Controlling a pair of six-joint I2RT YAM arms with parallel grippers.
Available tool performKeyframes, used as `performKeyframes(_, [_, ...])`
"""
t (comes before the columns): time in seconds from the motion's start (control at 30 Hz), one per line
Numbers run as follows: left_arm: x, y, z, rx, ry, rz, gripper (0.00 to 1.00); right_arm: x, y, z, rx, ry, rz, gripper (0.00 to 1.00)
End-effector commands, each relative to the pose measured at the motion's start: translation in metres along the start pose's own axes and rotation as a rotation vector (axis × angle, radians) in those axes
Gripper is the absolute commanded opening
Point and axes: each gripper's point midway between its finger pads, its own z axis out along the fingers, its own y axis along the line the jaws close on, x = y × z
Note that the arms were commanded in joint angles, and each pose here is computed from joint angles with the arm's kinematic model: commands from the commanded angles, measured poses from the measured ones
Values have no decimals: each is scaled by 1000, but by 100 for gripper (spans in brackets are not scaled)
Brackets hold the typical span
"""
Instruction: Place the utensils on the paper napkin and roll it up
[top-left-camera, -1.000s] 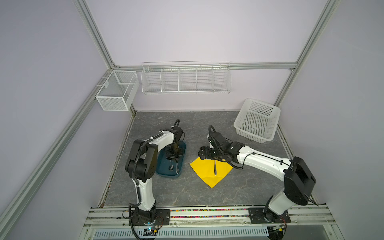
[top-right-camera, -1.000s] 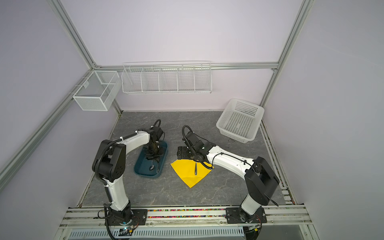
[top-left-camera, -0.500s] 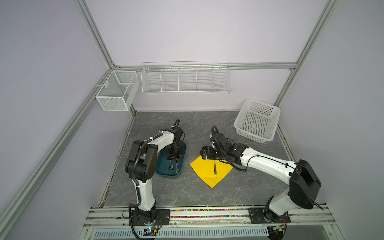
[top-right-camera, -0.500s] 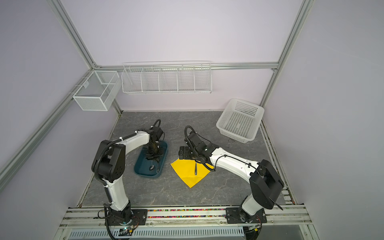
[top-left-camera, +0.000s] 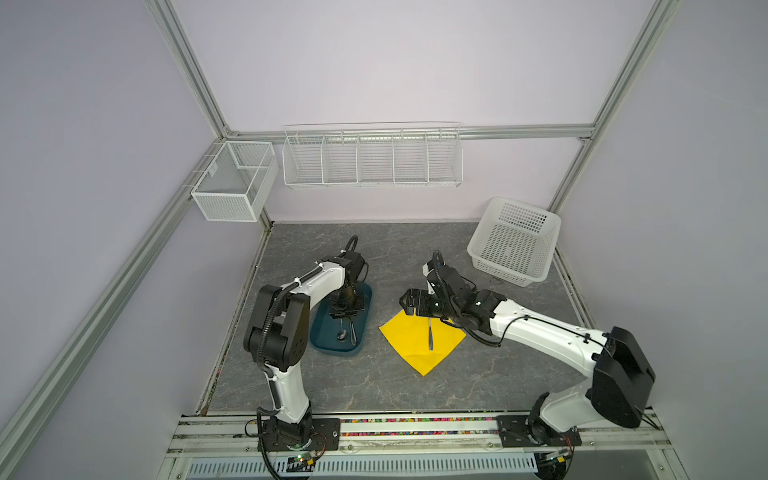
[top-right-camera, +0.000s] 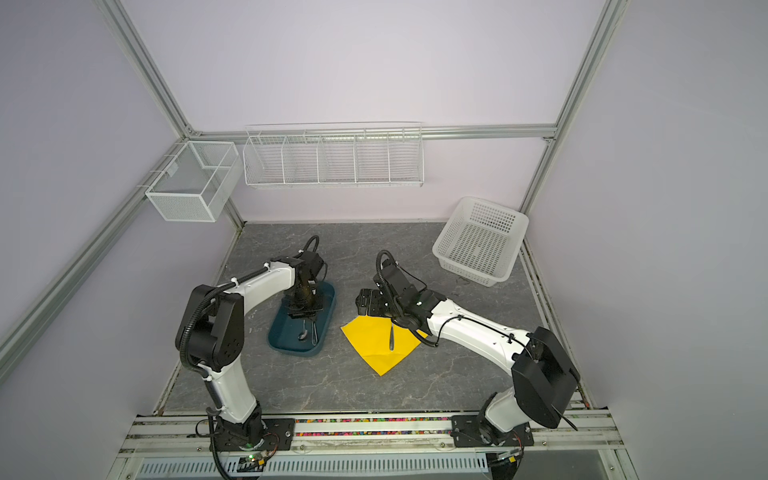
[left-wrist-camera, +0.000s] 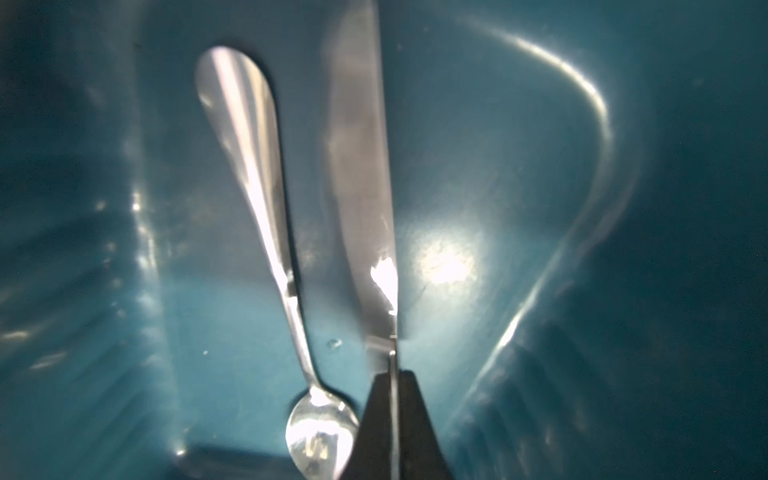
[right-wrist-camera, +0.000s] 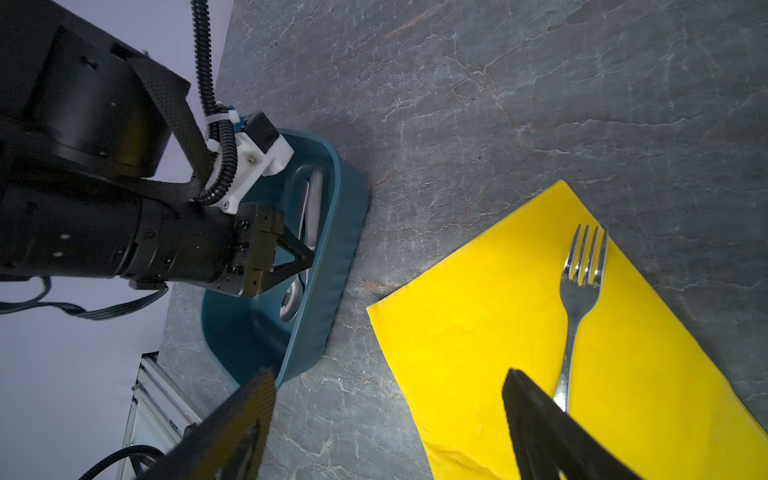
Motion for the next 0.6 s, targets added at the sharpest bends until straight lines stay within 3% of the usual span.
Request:
performKeyframes(0.0, [1, 6, -14, -22, -16, 19, 5, 0, 8, -4, -44, -11, 13, 89])
performKeyframes(0.17, [1, 8, -7, -41, -8, 11, 6, 2, 8, -2, -45, -1, 14, 89])
performKeyframes(0.4, [5, 15, 4, -31, -4, 12, 21, 5, 9, 3, -45, 19, 14, 89])
performKeyframes(0.57, [7, 20, 14, -46, 21, 26, 23, 5, 14, 7, -61, 39, 8, 89])
